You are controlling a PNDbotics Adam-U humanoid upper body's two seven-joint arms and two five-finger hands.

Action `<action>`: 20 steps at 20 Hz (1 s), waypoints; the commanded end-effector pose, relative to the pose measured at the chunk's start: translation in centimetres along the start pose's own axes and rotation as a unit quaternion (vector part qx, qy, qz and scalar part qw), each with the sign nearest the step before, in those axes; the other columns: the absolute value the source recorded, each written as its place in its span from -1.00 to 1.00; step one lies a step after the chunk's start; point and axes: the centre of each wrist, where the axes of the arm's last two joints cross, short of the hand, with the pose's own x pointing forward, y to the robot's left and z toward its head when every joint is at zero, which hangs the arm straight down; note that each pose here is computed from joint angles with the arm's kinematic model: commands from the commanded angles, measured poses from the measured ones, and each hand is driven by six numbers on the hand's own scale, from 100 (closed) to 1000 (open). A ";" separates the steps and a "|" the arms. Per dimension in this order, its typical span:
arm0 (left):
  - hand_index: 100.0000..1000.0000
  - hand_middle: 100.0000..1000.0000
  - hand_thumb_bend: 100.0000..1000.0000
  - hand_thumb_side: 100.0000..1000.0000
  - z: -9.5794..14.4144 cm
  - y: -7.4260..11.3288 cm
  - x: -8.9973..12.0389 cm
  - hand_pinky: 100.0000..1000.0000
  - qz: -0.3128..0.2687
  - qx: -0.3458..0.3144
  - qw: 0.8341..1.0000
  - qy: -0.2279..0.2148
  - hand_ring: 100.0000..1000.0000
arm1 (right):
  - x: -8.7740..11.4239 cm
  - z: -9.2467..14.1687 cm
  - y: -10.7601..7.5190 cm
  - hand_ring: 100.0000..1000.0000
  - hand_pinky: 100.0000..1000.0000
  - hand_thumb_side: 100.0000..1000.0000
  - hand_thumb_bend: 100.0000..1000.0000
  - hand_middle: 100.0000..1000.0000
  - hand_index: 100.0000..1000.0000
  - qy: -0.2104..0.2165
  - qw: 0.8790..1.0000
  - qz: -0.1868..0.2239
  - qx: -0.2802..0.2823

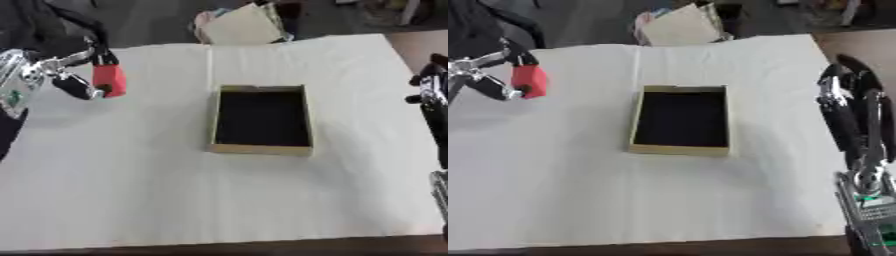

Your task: Pick up objects on the table and place them in the box.

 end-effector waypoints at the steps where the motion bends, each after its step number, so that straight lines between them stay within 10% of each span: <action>1: 0.52 -0.02 -0.71 -1.00 -1.8 2.3 2.3 0.40 -0.014 0.017 0.999 -0.039 0.18 | 0.8 -0.5 0.1 0.43 0.05 0.33 -1.00 -0.03 0.68 -0.017 1.000 -0.003 0.005; 12: 0.53 0.00 -0.69 -1.00 -8.1 2.3 11.2 0.40 -0.027 0.008 0.986 -0.167 0.19 | 1.5 -0.6 1.3 0.43 0.05 0.35 -1.00 -0.03 0.68 -0.028 0.999 -0.023 0.032; 20: 0.56 0.09 -0.60 -0.97 -9.5 0.0 13.7 0.42 -0.020 -0.027 0.977 -0.212 0.27 | 1.7 -0.6 1.5 0.44 0.05 0.37 -1.00 -0.04 0.68 -0.030 0.998 -0.028 0.037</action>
